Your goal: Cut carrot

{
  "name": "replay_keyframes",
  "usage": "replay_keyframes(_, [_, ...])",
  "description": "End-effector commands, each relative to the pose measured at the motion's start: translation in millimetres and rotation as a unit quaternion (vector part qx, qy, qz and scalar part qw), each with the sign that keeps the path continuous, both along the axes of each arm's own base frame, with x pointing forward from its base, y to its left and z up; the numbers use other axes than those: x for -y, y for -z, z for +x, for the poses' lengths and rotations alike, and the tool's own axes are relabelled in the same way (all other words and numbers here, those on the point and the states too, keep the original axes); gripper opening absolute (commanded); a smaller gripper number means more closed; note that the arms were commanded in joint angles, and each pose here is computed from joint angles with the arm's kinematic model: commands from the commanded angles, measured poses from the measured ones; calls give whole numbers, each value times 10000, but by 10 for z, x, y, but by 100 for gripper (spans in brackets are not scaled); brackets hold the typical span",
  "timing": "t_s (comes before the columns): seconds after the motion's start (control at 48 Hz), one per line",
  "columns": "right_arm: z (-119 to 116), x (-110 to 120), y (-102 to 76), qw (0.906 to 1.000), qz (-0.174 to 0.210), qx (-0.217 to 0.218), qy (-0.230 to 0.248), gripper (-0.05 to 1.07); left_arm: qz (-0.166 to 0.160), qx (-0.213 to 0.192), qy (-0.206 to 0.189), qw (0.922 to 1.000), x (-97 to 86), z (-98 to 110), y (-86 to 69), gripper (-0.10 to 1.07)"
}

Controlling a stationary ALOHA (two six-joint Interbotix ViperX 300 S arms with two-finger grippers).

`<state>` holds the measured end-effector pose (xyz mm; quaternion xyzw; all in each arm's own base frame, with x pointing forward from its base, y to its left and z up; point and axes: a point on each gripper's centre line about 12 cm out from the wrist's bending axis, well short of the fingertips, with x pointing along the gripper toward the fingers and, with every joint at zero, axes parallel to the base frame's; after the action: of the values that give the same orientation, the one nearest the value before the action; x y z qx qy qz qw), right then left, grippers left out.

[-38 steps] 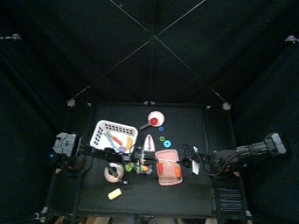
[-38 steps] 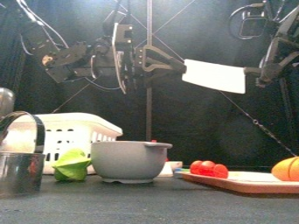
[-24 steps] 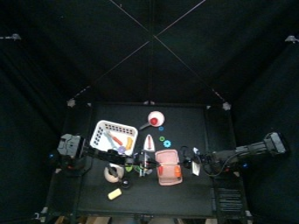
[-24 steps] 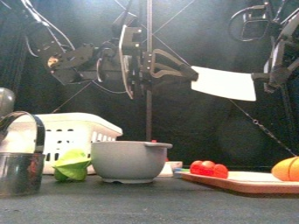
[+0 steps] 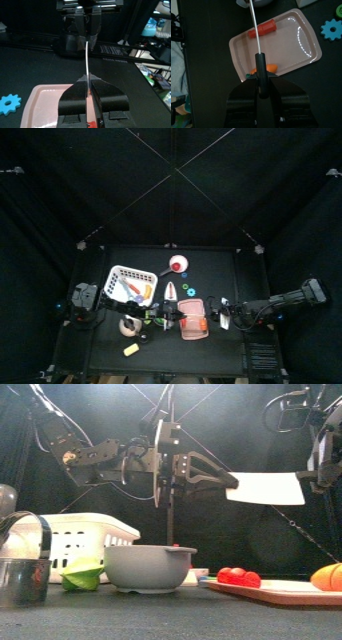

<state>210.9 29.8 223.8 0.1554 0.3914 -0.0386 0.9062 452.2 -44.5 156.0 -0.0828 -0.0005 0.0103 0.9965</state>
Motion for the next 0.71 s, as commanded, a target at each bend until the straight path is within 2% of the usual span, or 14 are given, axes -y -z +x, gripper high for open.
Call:
replay_keyframes(0.0, [51, -19, -110, 9999, 60, 107, 7, 45, -223, 287, -181, 9992, -7, 108, -178, 31])
replay_keyframes(0.333, [-70, -103, 90, 9967, 282, -755, 38, 45, -68, 271, 25, 9996, 86, 287, -38, 29])
replay_keyframes(0.521, [-79, -90, 151, 9923, 126, -1228, 72, 45, 126, 206, 245, 9994, 140, 330, 72, 29])
replay_keyframes(0.688, [-75, -57, 211, 9894, -175, -1442, 26, 45, 227, 169, 307, 9991, 145, 382, 146, 29])
